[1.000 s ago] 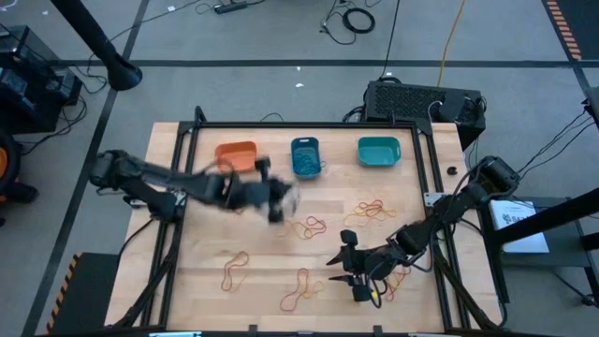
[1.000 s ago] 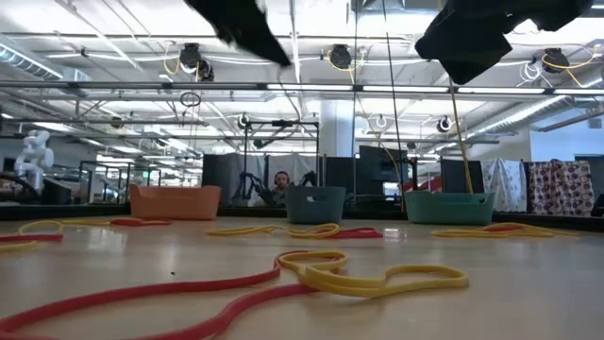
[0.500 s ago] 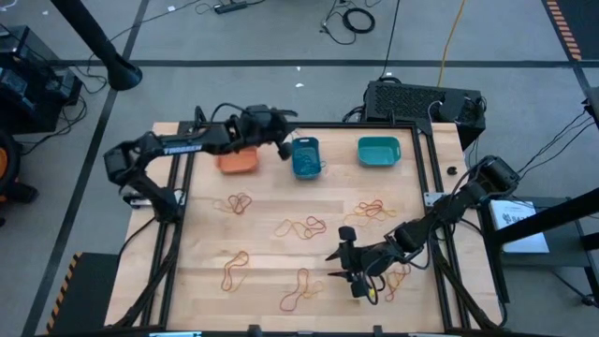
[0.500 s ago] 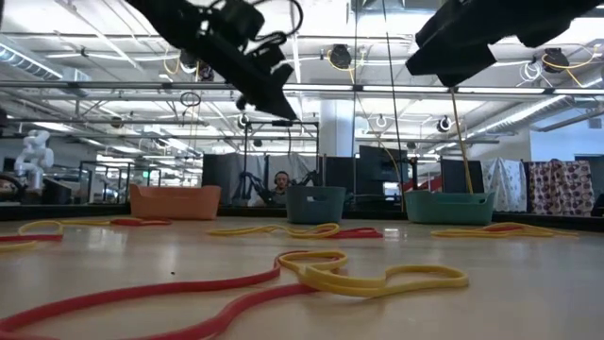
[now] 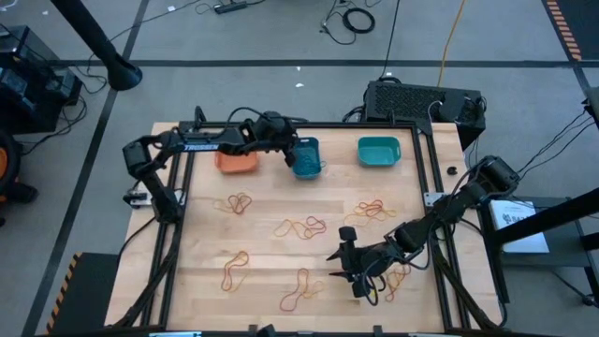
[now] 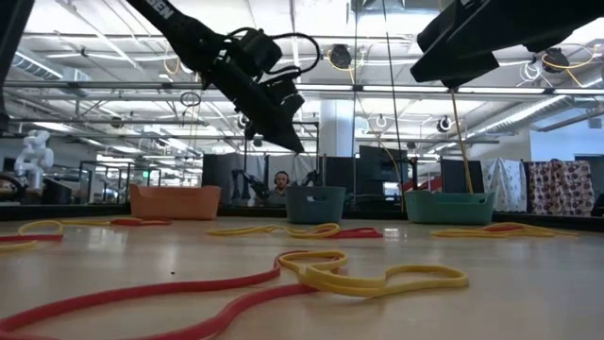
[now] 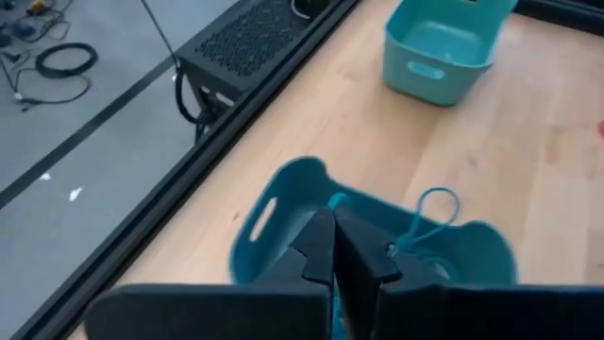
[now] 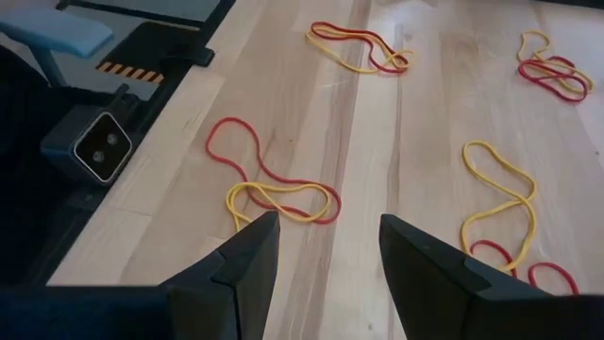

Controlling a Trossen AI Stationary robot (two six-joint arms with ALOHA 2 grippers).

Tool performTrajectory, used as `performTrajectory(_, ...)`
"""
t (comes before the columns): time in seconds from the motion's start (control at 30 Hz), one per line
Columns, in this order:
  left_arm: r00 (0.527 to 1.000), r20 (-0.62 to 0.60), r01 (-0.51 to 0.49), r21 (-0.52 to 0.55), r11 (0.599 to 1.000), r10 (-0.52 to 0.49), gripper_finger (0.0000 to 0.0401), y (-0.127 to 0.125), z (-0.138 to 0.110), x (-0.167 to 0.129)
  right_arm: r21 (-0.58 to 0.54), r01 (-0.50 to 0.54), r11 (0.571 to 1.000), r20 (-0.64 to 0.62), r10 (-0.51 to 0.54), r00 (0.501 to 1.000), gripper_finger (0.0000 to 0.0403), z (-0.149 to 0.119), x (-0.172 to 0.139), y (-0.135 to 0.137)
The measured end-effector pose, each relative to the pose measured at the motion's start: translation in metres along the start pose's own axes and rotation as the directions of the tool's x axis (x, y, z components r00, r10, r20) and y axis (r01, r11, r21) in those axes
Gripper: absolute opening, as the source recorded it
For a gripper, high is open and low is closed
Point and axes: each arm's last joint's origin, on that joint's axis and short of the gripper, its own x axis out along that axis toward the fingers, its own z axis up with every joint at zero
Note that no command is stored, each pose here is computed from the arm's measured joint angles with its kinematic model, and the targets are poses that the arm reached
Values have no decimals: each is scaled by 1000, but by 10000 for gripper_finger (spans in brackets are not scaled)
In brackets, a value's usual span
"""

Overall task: Sort rubber bands into baskets
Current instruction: Put the blue rubber band into the blue bin, then put the yellow rubber band into the orange bin

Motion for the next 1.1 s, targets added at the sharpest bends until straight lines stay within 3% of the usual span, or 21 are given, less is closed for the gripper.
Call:
performTrajectory(0.3, 1000, -16, -4, 34, 999, 4, 53, -3, -1, -1, 13, -2, 1000, 6, 1, 1000, 177, 1, 0, 0)
performTrajectory(0.53, 987, -157, -12, 32, 999, 17, 102, 0, 15, -12, 13, -2, 1000, 6, 1, 1000, 177, 1, 0, 0)
performTrajectory(0.7, 946, -309, 121, 43, 992, -102, 106, -14, 28, -38, 13, -2, 1000, 6, 1, 1000, 177, 1, 0, 0)
performTrajectory(0.8, 887, -408, 277, 94, 956, -216, 107, -31, 17, -52, 18, 1, 1000, 8, -1, 1000, 177, 1, 0, 0)
performTrajectory(0.9, 817, -470, 435, 124, 892, -334, 107, -56, -3, -61, 51, 1, 999, 8, -2, 1000, 177, 1, 0, 0)
performTrajectory(1.1, 754, -499, 586, 215, 781, -428, 107, -112, -53, -63, 92, 2, 996, 9, -3, 1000, 177, 1, 0, 0)
